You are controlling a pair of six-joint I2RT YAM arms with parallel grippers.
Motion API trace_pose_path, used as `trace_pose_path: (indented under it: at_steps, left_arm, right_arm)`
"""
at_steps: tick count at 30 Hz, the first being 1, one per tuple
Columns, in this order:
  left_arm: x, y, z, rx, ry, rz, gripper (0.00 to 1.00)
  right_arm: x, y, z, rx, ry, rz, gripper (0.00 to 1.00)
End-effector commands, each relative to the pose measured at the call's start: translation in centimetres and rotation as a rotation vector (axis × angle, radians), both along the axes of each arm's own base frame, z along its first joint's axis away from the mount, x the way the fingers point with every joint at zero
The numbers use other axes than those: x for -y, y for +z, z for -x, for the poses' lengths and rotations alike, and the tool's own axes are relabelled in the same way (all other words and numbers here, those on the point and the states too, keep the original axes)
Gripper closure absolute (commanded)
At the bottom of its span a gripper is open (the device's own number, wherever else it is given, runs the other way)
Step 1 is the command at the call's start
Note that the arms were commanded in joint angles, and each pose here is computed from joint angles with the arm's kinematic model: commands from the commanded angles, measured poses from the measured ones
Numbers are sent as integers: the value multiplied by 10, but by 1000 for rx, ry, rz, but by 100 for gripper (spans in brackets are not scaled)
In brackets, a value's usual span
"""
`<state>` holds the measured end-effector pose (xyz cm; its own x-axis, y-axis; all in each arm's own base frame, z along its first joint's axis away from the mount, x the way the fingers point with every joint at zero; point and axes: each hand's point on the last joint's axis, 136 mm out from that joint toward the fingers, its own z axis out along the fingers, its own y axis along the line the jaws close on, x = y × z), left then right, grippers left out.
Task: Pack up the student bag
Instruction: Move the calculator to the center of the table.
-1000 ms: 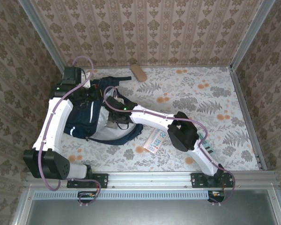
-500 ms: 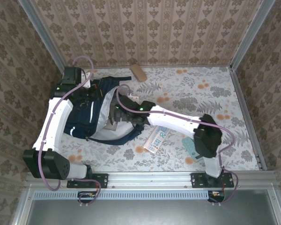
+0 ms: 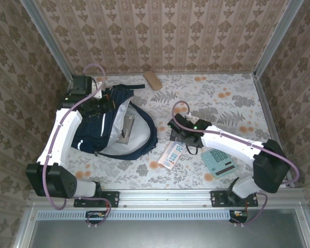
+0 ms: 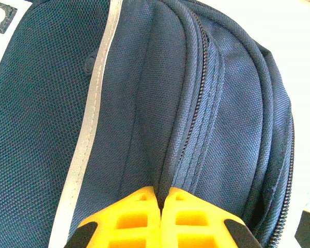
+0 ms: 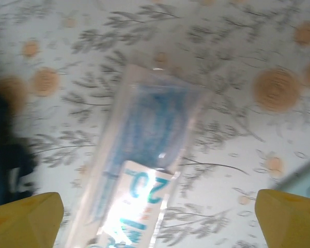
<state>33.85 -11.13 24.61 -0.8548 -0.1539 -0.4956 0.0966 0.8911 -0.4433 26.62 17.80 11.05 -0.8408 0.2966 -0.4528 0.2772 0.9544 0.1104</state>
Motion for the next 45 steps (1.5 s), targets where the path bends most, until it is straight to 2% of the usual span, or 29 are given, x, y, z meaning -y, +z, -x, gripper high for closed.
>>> trace_pose_path:
  at_steps: [1,7,12,16,23,27,28,34,39,45]
  left_arm:
    - [5,20,-2,84,-14,32,100]
    - [11,21,3,85,-42,26,100]
    - [15,20,6,84,-54,22,100]
    - [18,16,8,77,-60,24,100]
    - [20,14,10,74,-62,21,100]
    - [19,16,13,75,-58,14,100]
    - [19,16,13,73,-57,11,100]
    - [17,19,17,76,-54,-1,100]
    - [17,18,19,71,-51,0,100]
    - [18,17,21,67,-54,-3,100]
  right_arm:
    - [31,4,20,5,-96,-3,7]
    - [94,-8,68,-48,-271,-2,17]
    - [132,-7,106,-53,-376,-14,19]
    - [157,-14,134,-112,-462,19,16]
    - [161,-40,147,-183,-555,-16,8]
    - [146,-59,134,-167,-539,-121,6]
    - [142,-62,129,-156,-530,-150,1]
    - [114,-59,84,-41,-415,-286,0]
    - [93,-46,42,15,-298,-324,1]
    - [74,-39,-4,-14,-171,-333,1]
